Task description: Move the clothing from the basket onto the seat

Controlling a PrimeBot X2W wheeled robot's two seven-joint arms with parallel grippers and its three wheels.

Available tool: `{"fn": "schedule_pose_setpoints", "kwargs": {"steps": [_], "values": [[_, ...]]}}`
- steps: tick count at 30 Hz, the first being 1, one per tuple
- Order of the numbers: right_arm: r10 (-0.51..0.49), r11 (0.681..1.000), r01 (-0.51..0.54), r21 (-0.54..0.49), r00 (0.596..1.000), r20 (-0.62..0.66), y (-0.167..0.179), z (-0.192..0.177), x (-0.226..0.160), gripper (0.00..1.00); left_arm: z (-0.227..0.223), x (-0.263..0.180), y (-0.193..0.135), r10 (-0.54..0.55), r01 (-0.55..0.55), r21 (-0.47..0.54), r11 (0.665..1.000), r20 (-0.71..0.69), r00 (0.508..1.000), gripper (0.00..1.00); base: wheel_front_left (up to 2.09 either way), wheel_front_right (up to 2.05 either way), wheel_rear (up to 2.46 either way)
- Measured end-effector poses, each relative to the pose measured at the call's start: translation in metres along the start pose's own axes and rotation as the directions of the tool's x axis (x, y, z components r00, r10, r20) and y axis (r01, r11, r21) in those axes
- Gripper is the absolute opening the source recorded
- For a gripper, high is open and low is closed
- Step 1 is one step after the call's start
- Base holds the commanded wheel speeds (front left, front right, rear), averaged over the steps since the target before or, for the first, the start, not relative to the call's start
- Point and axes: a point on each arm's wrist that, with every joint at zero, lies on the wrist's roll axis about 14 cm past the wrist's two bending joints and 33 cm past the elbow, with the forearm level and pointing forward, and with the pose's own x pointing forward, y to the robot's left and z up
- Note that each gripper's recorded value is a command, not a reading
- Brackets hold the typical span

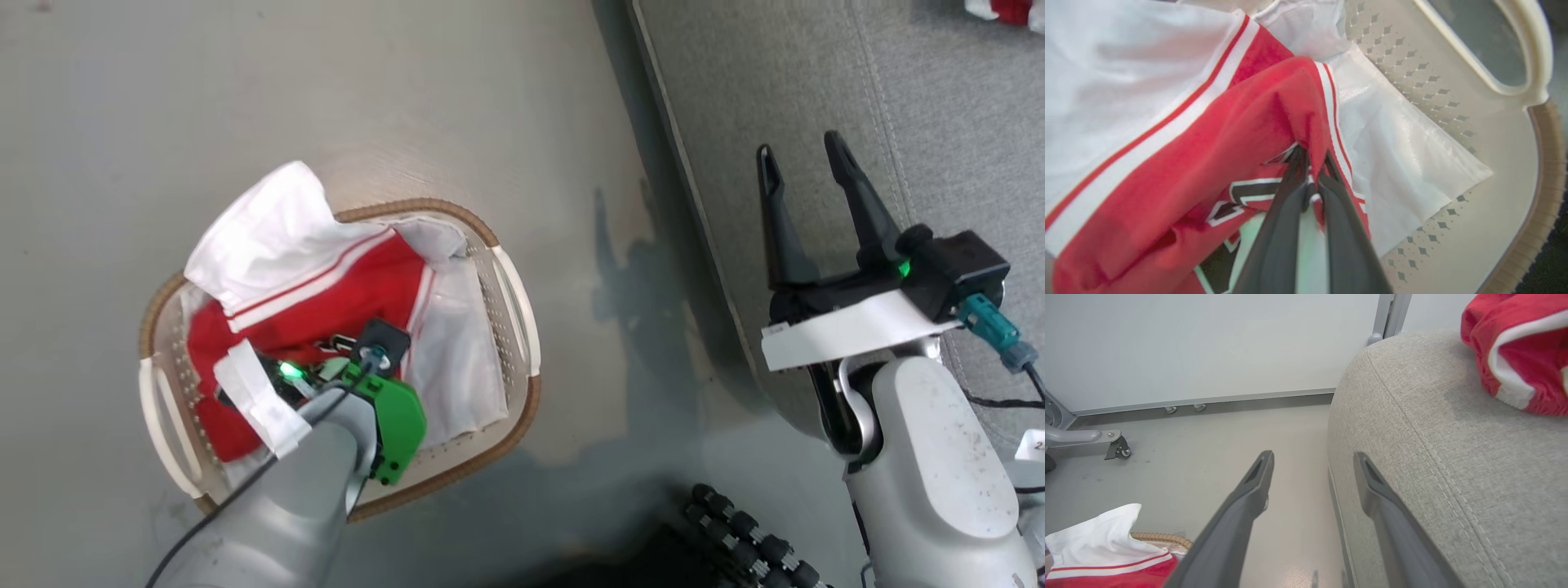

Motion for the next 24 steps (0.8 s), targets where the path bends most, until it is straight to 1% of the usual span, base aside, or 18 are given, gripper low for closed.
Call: {"fn": "schedule_pose_setpoints", "kwargs": {"steps": [3, 10, 13, 17, 20, 24], "values": [[0.003, 1.0, -0.003, -0.007, 1.0, 0.007, 0.002, 0.006, -0.006, 1.0, 0.014, -0.011, -0.006, -0.004, 0.003, 0.024, 1.0, 0.067, 0.998, 0.0, 0.0, 0.0, 0.0], [0.013, 1.0, -0.013, -0.029, 1.0, 0.027, 0.006, 0.02, -0.023, 1.0, 0.054, -0.044, -0.017, 0.002, -0.007, 0.022, 1.0, 0.224, 0.975, 0.0, 0.0, 0.0, 0.0], [0.016, 0.999, -0.014, -0.037, 0.999, 0.042, 0.008, 0.028, -0.032, 1.0, 0.079, -0.061, -0.018, 0.014, -0.026, 0.034, 0.999, 0.308, 0.951, 0.0, 0.0, 0.0, 0.0], [0.023, 0.999, -0.02, -0.048, 0.998, 0.053, 0.011, 0.036, -0.047, 1.0, 0.102, -0.091, -0.007, 0.053, -0.083, 0.062, 0.995, 0.392, 0.918, 0.0, 0.0, 0.0, 0.0], [0.032, 0.998, -0.029, -0.053, 0.997, 0.065, 0.014, 0.042, -0.057, 1.0, 0.127, -0.117, 0.0, 0.072, -0.133, 0.096, 0.987, 0.471, 0.879, 0.0, 0.0, 0.0, 0.0], [0.044, 0.998, -0.039, -0.053, 0.995, 0.091, 0.019, 0.052, -0.073, 1.0, 0.161, -0.156, 0.004, 0.086, -0.203, 0.149, 0.968, 0.561, 0.823, 0.0, 0.0, 0.0, 0.0]]}}
